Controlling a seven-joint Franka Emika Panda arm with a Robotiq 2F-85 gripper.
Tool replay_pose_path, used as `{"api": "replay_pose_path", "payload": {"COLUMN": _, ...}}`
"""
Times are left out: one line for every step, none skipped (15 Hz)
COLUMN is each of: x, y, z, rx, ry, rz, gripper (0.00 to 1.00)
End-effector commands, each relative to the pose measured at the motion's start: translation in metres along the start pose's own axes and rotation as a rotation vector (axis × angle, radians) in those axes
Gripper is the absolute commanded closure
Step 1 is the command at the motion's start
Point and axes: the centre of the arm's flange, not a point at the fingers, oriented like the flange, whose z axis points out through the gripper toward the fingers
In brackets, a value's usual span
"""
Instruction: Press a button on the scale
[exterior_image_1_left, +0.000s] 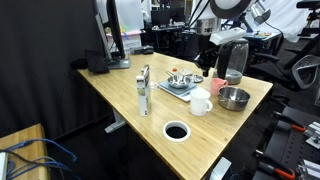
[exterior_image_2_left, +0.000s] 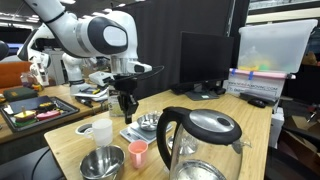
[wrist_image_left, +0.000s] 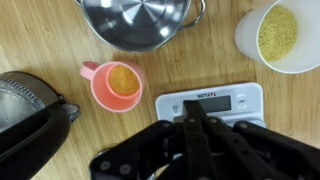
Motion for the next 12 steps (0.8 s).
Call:
{"api": "replay_pose_path", "payload": {"x": 0.007, "y": 0.008, "z": 0.0, "rx": 0.014, "ry": 0.032, "rz": 0.01, "gripper": 1.0}}
{"api": "replay_pose_path", "payload": {"x": 0.01, "y": 0.011, "z": 0.001, "rx": 0.02, "ry": 0.028, "rz": 0.022, "gripper": 1.0}}
{"api": "replay_pose_path", "payload": {"x": 0.013, "y": 0.015, "z": 0.003, "rx": 0.024, "ry": 0.022, "rz": 0.031, "gripper": 1.0}}
{"api": "replay_pose_path", "payload": {"x": 0.015, "y": 0.018, "z": 0.005, "rx": 0.024, "ry": 0.016, "rz": 0.037, "gripper": 1.0}}
{"api": "replay_pose_path", "payload": {"x": 0.017, "y": 0.021, "z": 0.01, "rx": 0.019, "ry": 0.006, "rz": 0.034, "gripper": 1.0}}
{"api": "replay_pose_path", "payload": {"x": 0.019, "y": 0.024, "z": 0.014, "rx": 0.018, "ry": -0.004, "rz": 0.033, "gripper": 1.0}}
{"api": "replay_pose_path", "payload": {"x": 0.021, "y": 0.026, "z": 0.02, "rx": 0.018, "ry": -0.018, "rz": 0.029, "gripper": 1.0}}
{"api": "replay_pose_path", "payload": {"x": 0.024, "y": 0.027, "z": 0.026, "rx": 0.021, "ry": -0.034, "rz": 0.025, "gripper": 1.0}}
{"api": "replay_pose_path", "payload": {"x": 0.027, "y": 0.028, "z": 0.032, "rx": 0.019, "ry": -0.046, "rz": 0.023, "gripper": 1.0}}
{"api": "replay_pose_path", "payload": {"x": 0.031, "y": 0.028, "z": 0.036, "rx": 0.018, "ry": -0.056, "rz": 0.022, "gripper": 1.0}}
{"api": "replay_pose_path", "payload": {"x": 0.035, "y": 0.028, "z": 0.041, "rx": 0.018, "ry": -0.065, "rz": 0.018, "gripper": 1.0}}
{"api": "replay_pose_path", "payload": {"x": 0.039, "y": 0.029, "z": 0.044, "rx": 0.018, "ry": -0.071, "rz": 0.016, "gripper": 1.0}}
